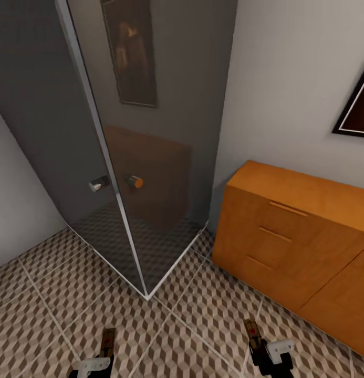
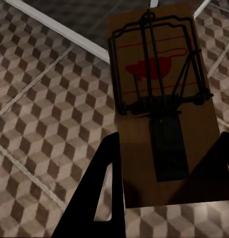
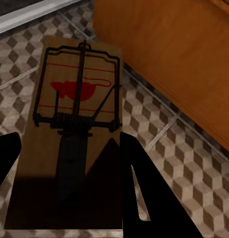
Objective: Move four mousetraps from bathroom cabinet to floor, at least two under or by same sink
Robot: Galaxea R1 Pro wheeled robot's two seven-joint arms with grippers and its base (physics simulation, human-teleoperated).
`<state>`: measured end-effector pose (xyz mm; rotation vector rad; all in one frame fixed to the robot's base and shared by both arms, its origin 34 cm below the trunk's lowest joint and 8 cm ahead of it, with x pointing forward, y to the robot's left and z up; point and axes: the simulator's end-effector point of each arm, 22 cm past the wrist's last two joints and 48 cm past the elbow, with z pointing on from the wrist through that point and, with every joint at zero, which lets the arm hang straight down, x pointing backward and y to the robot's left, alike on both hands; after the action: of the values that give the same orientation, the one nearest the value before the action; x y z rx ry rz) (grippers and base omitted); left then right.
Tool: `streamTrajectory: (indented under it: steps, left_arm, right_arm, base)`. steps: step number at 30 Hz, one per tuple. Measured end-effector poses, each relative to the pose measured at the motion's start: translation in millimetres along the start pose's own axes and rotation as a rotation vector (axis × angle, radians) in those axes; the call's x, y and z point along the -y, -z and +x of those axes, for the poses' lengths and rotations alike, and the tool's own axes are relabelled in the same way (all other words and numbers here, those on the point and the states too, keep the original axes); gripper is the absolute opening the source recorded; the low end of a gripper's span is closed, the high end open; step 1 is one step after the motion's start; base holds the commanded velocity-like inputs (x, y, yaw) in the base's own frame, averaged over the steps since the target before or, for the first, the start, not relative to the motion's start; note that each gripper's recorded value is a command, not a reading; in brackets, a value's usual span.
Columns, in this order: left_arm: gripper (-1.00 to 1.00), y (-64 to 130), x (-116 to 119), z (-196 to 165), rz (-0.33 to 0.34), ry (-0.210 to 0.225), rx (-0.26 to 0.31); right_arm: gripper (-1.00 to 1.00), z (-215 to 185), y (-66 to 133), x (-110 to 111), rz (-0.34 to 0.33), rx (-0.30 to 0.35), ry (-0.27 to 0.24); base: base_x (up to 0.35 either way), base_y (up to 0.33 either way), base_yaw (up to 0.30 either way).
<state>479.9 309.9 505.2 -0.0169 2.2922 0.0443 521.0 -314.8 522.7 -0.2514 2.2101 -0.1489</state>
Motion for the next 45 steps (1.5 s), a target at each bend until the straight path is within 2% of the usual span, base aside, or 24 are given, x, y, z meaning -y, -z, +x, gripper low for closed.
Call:
streamTrajectory:
  steps: [9,13,16,28,45]
  left_arm:
    - [-1.00,0.2,0,1,-0.002,0.001,-0.003]
    - [-1.00,0.6,-3,8,-0.005,0.002,-0.036]
    - [-1.00,0.8,-7,9,-0.010,0.001,-0.041]
    - [-1.00,1.2,-20,9,-0.025,-0.009,-0.042]
    - [-1.00,1.3,-21,9,-0.025,-0.012,-0.043]
  right_arm:
    - [-1.00,0,0.0,1,0.001,0.000,0.001]
    - [-1.00,0,0.0,0,0.000,0.000,0.000]
    - [-1.00,0,0.0,1,0.001,0.000,0.000]
    - [-1.00,0,0.0,0,0.000,0.000,0.000]
    - [-1.00,0,0.0,0,0.000,0.000,0.000]
  base:
    - [0.000,0.000,0.287]
    - [0.000,0.000,0.287]
    - [0.000,0.000,0.287]
    - [0.000,0.000,0.288]
    - [0.000,0.000,0.288]
